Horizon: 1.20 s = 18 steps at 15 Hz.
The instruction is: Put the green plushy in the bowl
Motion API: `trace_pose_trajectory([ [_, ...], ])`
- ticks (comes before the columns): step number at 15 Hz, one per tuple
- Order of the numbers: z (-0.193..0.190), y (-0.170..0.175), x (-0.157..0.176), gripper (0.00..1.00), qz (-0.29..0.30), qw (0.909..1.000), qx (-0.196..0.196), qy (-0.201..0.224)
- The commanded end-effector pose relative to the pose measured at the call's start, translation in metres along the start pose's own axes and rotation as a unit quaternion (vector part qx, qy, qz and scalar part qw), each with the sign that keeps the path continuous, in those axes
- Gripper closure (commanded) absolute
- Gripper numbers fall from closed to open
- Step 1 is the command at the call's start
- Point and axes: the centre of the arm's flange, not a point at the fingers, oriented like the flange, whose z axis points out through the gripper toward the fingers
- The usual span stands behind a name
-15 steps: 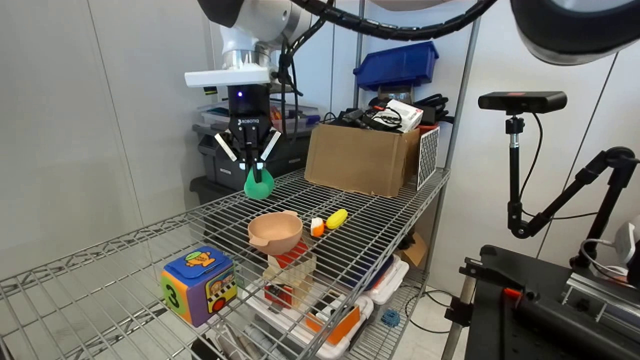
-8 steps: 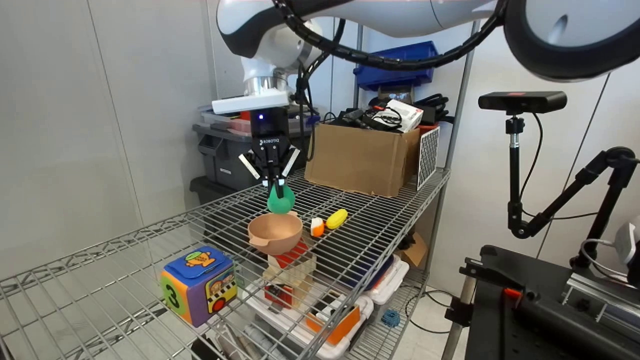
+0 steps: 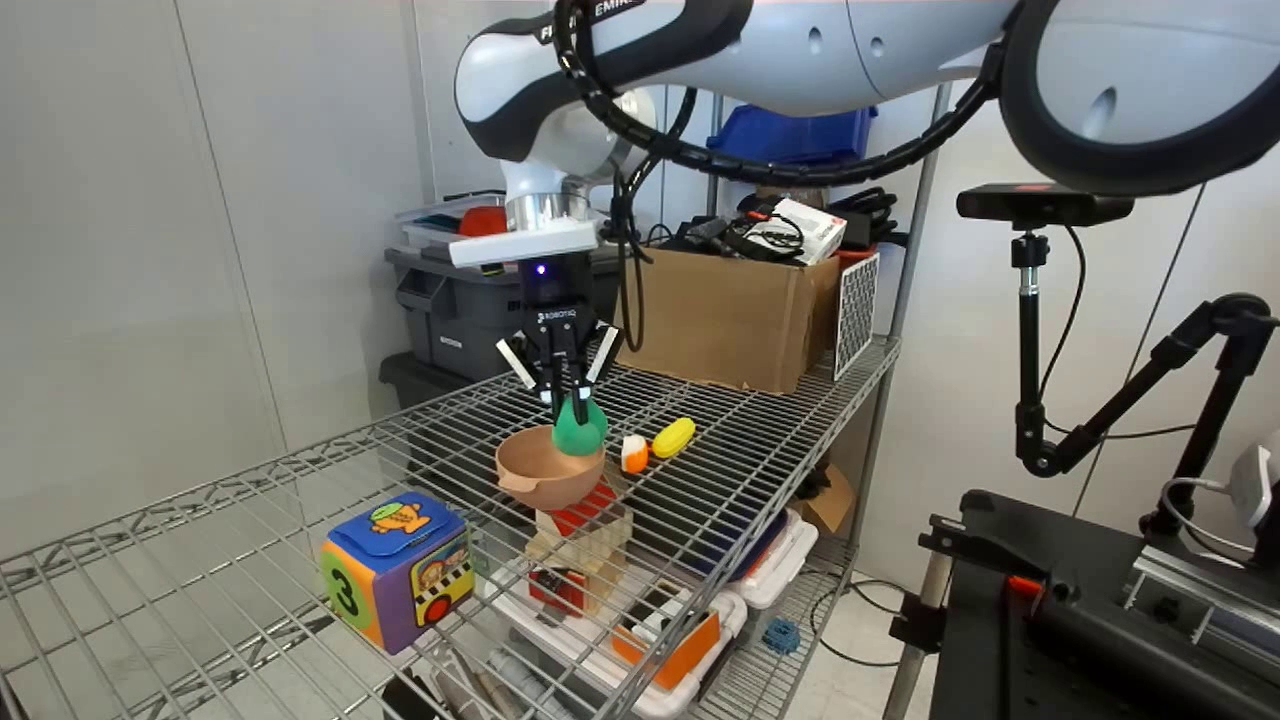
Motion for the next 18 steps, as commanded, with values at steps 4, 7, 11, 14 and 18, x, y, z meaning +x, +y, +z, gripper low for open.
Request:
trace_pose_trajectory([
  [4,-0.030,-0.060,0.034,0.27,-0.021,0.9998,0.000,0.005],
  [7,-0.038,-0.060,0.028,0.05,-0.035,0.9994,0.002,0.008],
  [11,-0.051,-0.061,0.018,0.00,-0.053,0.9985,0.004,0.014],
  [14,-0.068,-0.062,0.006,0.00,-0.071,0.9973,0.008,0.019],
  [18,-0.099,-0.057,-0.008,0.00,-0.093,0.9952,0.015,0.024],
])
